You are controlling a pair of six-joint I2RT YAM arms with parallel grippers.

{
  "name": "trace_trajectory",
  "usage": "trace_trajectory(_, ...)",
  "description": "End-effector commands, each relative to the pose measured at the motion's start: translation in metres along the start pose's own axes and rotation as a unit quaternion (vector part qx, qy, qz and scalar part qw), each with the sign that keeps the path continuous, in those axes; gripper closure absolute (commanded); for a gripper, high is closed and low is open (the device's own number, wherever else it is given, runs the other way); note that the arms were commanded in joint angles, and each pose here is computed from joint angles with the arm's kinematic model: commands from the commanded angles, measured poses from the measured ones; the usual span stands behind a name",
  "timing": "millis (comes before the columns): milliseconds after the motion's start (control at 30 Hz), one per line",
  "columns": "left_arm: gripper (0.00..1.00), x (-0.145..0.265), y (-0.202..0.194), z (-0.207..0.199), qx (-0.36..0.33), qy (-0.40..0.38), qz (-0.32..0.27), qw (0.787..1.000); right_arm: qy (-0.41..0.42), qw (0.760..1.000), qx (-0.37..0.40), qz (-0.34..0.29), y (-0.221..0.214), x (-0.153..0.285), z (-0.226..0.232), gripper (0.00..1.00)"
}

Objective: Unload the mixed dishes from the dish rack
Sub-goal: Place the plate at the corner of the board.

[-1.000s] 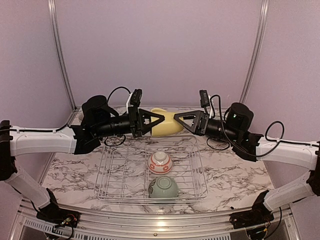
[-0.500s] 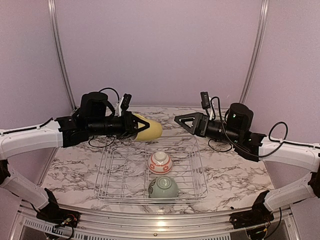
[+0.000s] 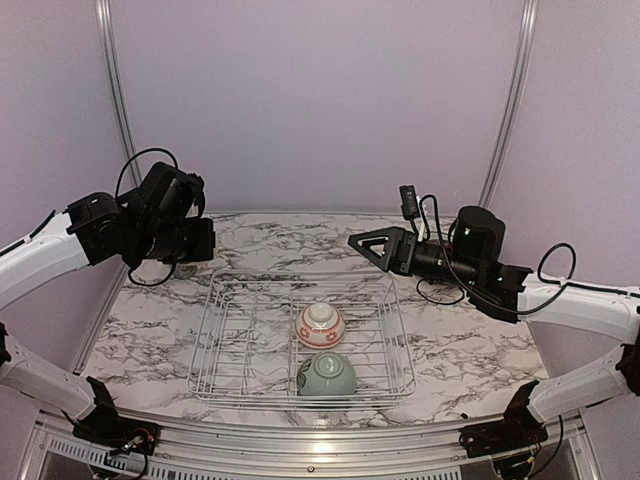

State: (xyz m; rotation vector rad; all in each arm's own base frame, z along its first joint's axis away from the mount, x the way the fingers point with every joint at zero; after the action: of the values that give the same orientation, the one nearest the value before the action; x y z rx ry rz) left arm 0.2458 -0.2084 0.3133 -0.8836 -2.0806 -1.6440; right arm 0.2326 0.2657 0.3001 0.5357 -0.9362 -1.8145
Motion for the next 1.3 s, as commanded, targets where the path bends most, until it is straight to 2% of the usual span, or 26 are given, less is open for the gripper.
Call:
trace_trajectory(0,1.00,0.021,0.010,0.040,-0.046,0.134,-0.032,0.989,0.007,1.000,0.013,-0.012,0.014,-0.003,0.007,0.04)
trace_trajectory(167,1.00,0.019,0.009,0.067,-0.040,0.195,-0.011,0.980,0.005,1.000,0.009,-0.008,0.012,-0.004,0.005,0.04)
trace_trajectory(500,1.00,-0.003,-0.014,0.105,-0.020,0.220,0.063,0.973,0.004,1.000,0.007,-0.007,0.011,-0.003,0.004,0.05)
trace_trajectory(900,1.00,-0.048,-0.036,0.131,0.004,0.174,0.157,0.972,0.003,1.000,0.003,-0.006,0.010,-0.001,0.004,0.05)
trace_trajectory(1267,1.00,-0.085,-0.047,0.160,0.028,0.182,0.189,0.965,0.000,1.000,0.011,-0.010,0.013,0.002,0.007,0.05)
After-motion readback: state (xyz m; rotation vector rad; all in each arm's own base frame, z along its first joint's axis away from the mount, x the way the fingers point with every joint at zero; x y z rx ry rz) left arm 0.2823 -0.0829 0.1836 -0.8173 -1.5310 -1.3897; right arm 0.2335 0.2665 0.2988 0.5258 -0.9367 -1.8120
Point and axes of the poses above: each gripper's point midway between its finger pads, its own x axis back along the fingers, its own z axis along the line the jaws close on, y = z × x, the point moved 6 cm from there along x, back along the fingers, and after that the axes turned 4 degrees about x, right-handed, at the moved point
